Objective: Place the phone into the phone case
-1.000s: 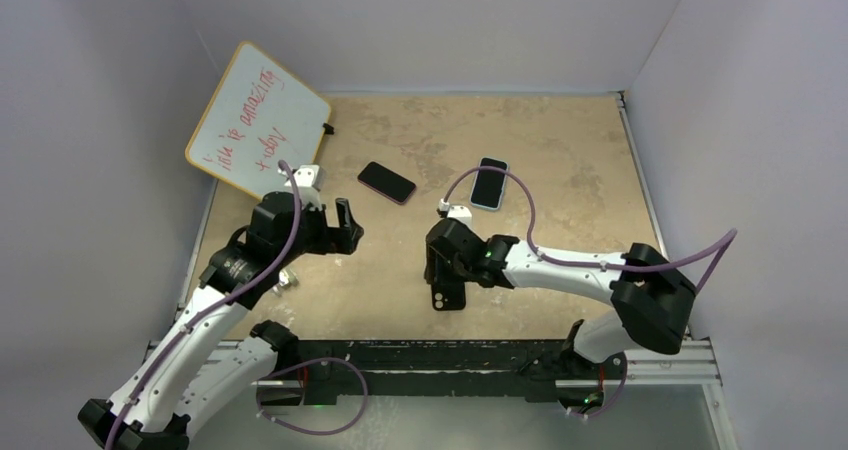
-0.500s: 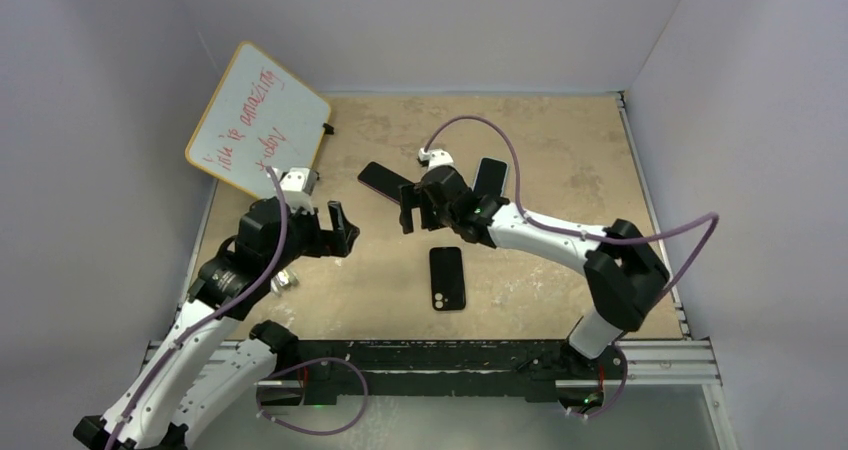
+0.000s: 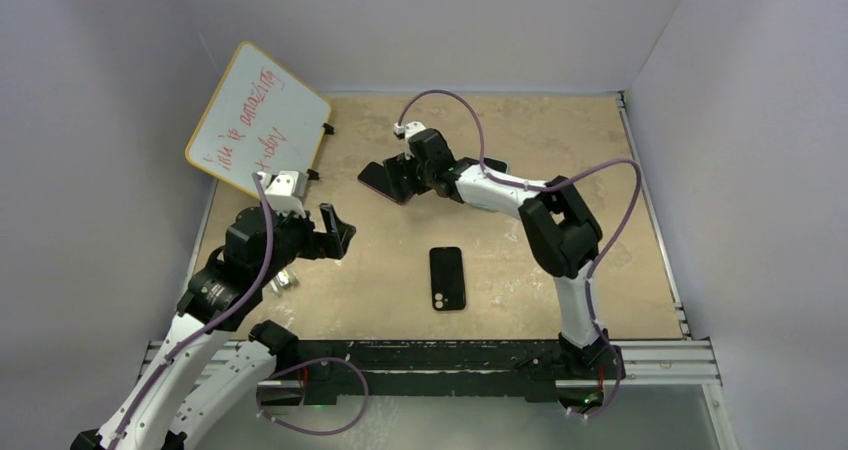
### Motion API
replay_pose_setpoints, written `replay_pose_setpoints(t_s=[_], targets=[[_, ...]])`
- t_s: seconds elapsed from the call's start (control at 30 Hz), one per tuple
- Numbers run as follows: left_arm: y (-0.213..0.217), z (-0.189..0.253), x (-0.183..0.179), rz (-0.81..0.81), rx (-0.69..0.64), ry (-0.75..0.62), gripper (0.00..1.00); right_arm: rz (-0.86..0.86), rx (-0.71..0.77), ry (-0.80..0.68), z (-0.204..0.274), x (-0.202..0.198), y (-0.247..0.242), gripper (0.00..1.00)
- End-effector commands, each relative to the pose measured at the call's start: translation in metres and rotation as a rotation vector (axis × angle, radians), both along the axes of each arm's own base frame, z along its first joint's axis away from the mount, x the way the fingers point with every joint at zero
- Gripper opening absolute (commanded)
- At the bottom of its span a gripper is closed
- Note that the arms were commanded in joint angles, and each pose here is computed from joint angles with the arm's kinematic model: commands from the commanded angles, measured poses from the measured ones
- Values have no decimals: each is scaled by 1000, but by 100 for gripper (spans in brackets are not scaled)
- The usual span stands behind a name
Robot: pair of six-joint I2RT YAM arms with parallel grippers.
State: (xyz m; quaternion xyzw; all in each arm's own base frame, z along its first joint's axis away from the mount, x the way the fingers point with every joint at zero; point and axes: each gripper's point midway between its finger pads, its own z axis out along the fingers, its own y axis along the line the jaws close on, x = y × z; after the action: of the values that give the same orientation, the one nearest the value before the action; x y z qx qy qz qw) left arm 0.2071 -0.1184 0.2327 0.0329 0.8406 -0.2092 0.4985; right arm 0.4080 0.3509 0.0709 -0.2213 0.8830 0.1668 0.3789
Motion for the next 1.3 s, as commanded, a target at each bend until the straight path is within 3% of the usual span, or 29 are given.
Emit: replay_pose_setpoints(t_s=[0.0, 0.47, 0.77, 1.0, 1.27], targets=[[2, 13, 5, 17, -10, -52, 96, 122, -21, -51, 6, 17, 21, 99], [5, 7, 10, 49, 8, -25, 96, 161, -61, -13, -42, 37, 43, 95], [3, 2, 13, 46, 18, -7, 96, 9, -135, -19, -54, 38, 16, 66], [4, 3, 13, 49, 14, -14, 96, -113, -152, 43, -46, 7, -20, 54], [4, 3, 13, 51, 15, -12, 96, -294, -168, 155, -55, -50, -78, 47]])
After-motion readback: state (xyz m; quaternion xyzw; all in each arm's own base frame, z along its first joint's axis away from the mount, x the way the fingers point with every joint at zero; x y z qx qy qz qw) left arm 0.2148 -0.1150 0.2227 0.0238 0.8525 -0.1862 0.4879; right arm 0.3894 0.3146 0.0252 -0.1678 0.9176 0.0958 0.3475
